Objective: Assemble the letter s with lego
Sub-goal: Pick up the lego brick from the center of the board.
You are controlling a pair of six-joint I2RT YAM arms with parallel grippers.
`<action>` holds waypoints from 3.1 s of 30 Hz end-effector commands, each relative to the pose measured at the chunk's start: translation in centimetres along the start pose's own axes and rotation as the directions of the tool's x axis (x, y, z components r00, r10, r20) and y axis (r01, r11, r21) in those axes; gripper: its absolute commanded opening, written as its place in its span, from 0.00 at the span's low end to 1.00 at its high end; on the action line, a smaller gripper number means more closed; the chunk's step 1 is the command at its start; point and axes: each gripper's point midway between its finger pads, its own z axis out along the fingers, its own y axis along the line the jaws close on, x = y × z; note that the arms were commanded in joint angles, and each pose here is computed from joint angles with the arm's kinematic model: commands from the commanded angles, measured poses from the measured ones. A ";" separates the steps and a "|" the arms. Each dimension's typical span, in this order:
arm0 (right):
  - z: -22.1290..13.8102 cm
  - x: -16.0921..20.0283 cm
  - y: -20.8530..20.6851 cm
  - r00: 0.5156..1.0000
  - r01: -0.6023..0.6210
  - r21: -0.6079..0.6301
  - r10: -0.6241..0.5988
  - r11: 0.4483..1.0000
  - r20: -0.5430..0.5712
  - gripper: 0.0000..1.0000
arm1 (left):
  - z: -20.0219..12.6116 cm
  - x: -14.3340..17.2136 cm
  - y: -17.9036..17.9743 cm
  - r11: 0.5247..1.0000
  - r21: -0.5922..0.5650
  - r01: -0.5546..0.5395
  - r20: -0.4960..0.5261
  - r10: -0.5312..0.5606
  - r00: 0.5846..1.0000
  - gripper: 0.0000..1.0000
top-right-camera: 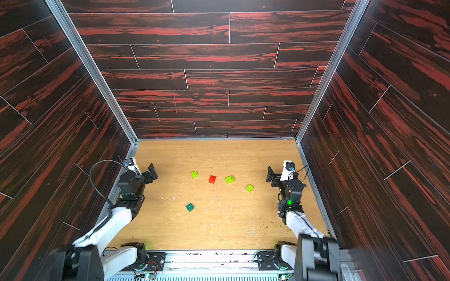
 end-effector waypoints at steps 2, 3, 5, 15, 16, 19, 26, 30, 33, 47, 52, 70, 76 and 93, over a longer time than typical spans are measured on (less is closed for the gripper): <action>-0.5 1.9 2.8 0.972 -0.115 -0.055 0.101 0.992 -0.212 0.96 | -2.0 2.3 -1.8 0.988 0.081 0.132 -0.173 -0.117 0.978 1.00; -0.6 1.7 3.5 0.967 -0.124 -0.068 0.105 0.990 -0.232 0.96 | -2.3 2.5 -2.4 0.983 0.105 0.151 -0.195 -0.128 0.972 1.00; -0.7 1.4 5.4 0.955 -0.150 -0.092 0.121 0.984 -0.270 0.96 | -3.0 3.0 -4.0 0.972 0.155 0.175 -0.243 -0.134 0.961 1.00; -1.3 3.4 13.7 0.831 -0.320 -0.047 0.256 0.946 -0.495 0.95 | -4.7 6.2 -8.8 0.896 0.307 0.321 -0.453 -0.159 0.877 1.00; -1.3 3.8 14.7 0.812 -0.337 -0.043 0.267 0.941 -0.518 0.95 | -4.8 6.4 -9.1 0.891 0.316 0.325 -0.465 -0.153 0.872 1.00; -1.2 5.0 17.7 0.758 -0.376 -0.015 0.298 0.927 -0.580 0.94 | -5.0 6.8 -9.6 0.881 0.338 0.330 -0.492 -0.133 0.860 1.00; 0.4 7.6 24.0 0.667 -0.403 0.047 0.329 0.914 -0.669 0.92 | -5.3 6.4 -11.1 0.846 0.409 0.341 -0.524 -0.088 0.847 1.00; 1.4 9.6 26.2 0.643 -0.356 0.096 0.318 0.929 -0.697 0.90 | -5.3 5.8 -11.2 0.852 0.423 0.309 -0.513 -0.056 0.857 1.00; 2.1 11.2 27.5 0.627 -0.317 0.115 0.299 0.941 -0.719 0.88 | -5.3 5.4 -11.2 0.856 0.430 0.287 -0.508 -0.033 0.860 1.00; 5.5 17.1 29.9 0.593 -0.145 0.162 0.217 0.976 -0.776 0.75 | -4.5 3.7 -11.1 0.869 0.422 0.258 -0.464 -0.038 0.885 1.00; 6.3 18.8 30.3 0.574 -0.102 0.176 0.203 0.979 -0.793 0.72 | -4.5 4.0 -11.0 0.871 0.420 0.256 -0.466 -0.035 0.884 1.00; 8.0 22.5 30.3 0.563 0.080 0.182 0.106 0.980 -0.819 0.55 | -4.1 5.0 -10.8 0.879 0.414 0.239 -0.480 -0.012 0.877 1.00; 8.5 22.7 30.3 0.569 0.102 0.174 0.086 0.979 -0.818 0.42 | -4.1 5.2 -10.7 0.881 0.411 0.236 -0.482 -0.010 0.876 1.00; 3.8 16.8 32.4 0.609 0.262 -0.597 -0.610 0.758 -0.507 0.05 | -4.4 4.9 -10.2 0.894 0.384 0.232 -0.482 -0.020 0.876 1.00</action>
